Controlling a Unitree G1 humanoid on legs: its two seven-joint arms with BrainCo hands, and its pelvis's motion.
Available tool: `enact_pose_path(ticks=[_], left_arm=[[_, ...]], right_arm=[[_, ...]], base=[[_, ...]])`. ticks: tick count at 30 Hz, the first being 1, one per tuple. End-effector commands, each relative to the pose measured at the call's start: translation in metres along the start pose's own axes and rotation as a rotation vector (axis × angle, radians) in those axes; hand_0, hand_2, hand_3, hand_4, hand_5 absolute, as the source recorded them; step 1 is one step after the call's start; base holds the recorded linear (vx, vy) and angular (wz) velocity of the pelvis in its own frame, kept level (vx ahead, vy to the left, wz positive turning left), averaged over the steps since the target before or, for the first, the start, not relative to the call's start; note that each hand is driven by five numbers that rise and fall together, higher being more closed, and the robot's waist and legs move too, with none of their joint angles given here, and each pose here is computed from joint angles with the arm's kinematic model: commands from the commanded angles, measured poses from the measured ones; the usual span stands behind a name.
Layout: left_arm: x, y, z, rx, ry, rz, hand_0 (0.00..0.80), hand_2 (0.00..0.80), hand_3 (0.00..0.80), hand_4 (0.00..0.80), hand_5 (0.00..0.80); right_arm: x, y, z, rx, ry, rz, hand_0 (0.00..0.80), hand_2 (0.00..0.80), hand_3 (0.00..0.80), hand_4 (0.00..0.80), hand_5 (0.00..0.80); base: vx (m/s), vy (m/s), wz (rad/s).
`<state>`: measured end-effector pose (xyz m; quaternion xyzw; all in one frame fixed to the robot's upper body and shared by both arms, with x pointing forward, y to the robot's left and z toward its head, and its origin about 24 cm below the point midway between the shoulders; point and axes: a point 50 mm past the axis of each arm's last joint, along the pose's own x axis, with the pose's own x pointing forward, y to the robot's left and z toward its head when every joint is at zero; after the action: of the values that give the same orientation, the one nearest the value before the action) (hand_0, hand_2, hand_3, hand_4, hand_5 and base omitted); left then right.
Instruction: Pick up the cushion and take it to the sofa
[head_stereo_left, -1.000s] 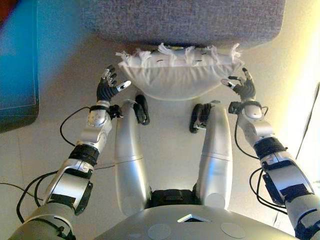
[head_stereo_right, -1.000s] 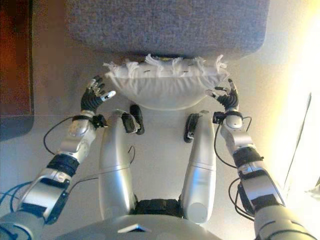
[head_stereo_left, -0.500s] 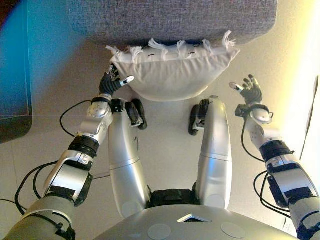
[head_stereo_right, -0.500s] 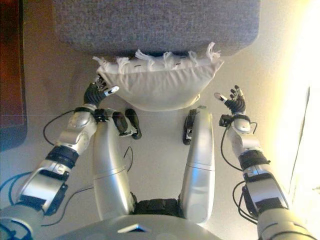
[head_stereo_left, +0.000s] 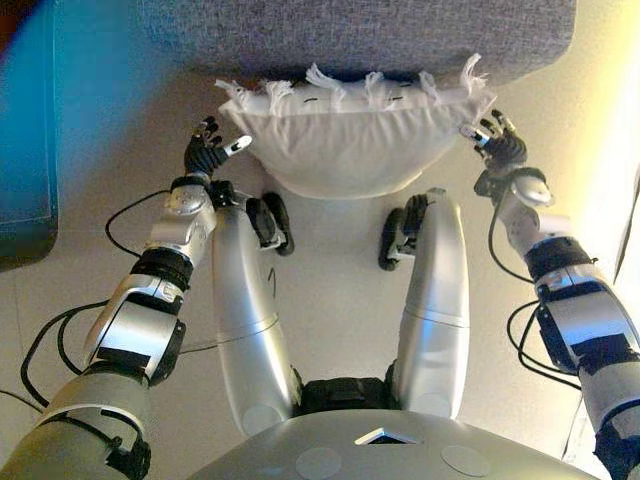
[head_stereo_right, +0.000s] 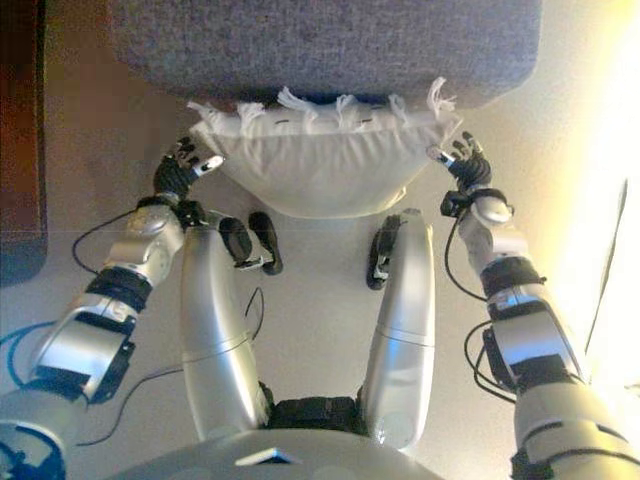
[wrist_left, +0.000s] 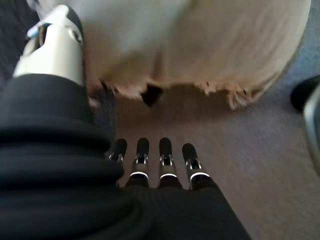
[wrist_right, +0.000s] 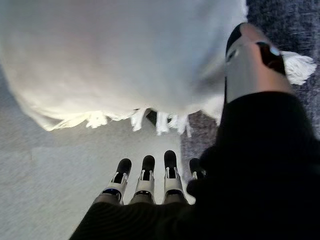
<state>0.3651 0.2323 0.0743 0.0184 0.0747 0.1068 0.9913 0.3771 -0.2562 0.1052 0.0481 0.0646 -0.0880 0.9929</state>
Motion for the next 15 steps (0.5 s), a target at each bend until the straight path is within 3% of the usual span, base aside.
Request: enact_pose_path(ticks=[1, 6, 15], left_arm=[[0.004, 0.015, 0.019, -0.016, -0.092, 0.114, 0.000, 0.000, 0.000, 0.000, 0.000], [0.004, 0.014, 0.010, -0.040, -0.043, 0.083, 0.000, 0.000, 0.000, 0.000, 0.000], [0.005, -0.038, 0.040, -0.033, -0.070, -0.341, 0.000, 0.000, 0.000, 0.000, 0.000]], right_arm=[[0.005, -0.005, 0.025, 0.055, -0.066, 0.007, 0.000, 0.000, 0.000, 0.000, 0.000], [0.009, 0.005, 0.039, 0.051, -0.084, 0.039, 0.000, 0.000, 0.000, 0.000, 0.000], [0.010, 0.024, 0.047, -0.009, -0.046, 0.201, 0.000, 0.000, 0.000, 0.000, 0.000]], base=[[-0.033, -0.001, 0.03], [-0.034, -0.008, 0.07], [-0.011, 0.006, 0.05]])
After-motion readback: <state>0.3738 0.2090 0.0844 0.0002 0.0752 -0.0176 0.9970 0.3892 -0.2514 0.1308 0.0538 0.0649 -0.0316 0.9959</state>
